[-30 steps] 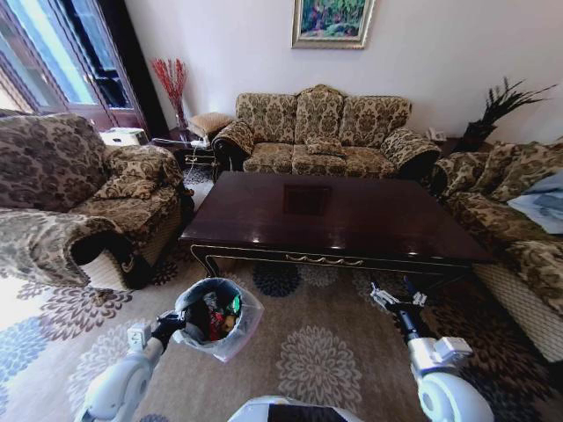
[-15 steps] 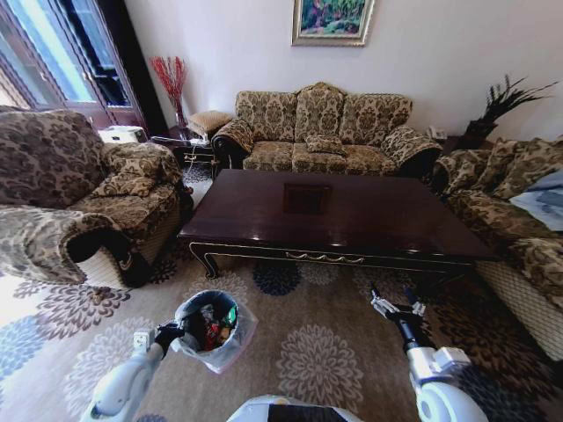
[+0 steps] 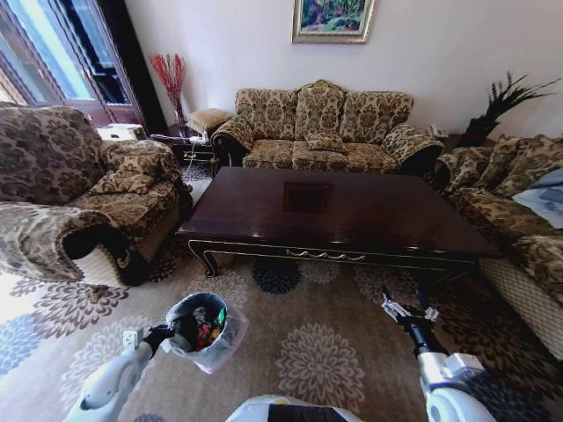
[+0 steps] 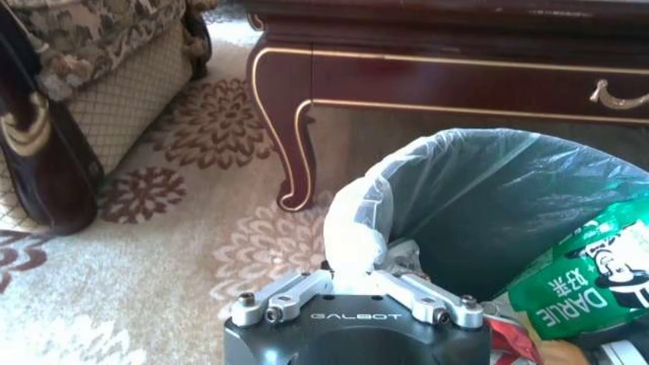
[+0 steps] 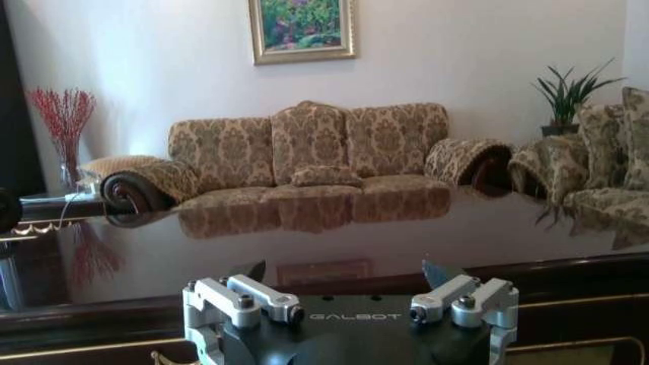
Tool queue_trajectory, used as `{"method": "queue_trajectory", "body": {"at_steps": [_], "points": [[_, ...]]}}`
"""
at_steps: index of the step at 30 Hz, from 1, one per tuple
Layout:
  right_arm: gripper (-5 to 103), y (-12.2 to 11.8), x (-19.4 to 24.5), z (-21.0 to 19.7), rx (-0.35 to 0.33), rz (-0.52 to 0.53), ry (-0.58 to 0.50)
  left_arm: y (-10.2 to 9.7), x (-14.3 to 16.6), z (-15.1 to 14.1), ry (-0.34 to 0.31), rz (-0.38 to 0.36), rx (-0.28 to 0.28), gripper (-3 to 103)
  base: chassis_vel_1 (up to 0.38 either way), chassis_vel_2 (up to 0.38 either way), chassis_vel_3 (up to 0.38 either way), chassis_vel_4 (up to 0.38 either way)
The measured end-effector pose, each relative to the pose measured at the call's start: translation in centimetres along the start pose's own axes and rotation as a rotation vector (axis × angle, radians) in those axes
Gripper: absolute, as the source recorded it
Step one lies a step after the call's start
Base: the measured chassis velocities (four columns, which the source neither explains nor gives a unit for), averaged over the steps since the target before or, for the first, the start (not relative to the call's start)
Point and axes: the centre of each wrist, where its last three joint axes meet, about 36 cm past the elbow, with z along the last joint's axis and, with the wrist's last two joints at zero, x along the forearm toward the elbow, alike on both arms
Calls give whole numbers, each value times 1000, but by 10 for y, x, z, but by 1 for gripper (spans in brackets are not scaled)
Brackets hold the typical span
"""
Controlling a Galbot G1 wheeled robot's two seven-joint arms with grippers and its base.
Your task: Move to the front of the table and place the trash on the table into the trash bin.
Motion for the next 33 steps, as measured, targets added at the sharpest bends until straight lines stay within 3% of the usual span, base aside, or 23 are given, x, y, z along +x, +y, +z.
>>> {"method": "queue_trajectory", "body": {"at_steps": [4,33], "points": [[100,1,0,2,2,5,-2,7,-4,2,-2,46,-7,2,0,0,0,0],[100,-4,10,17,49,20,10,68,-36,26,39,0,-55,2,0,0,0,0]]}}
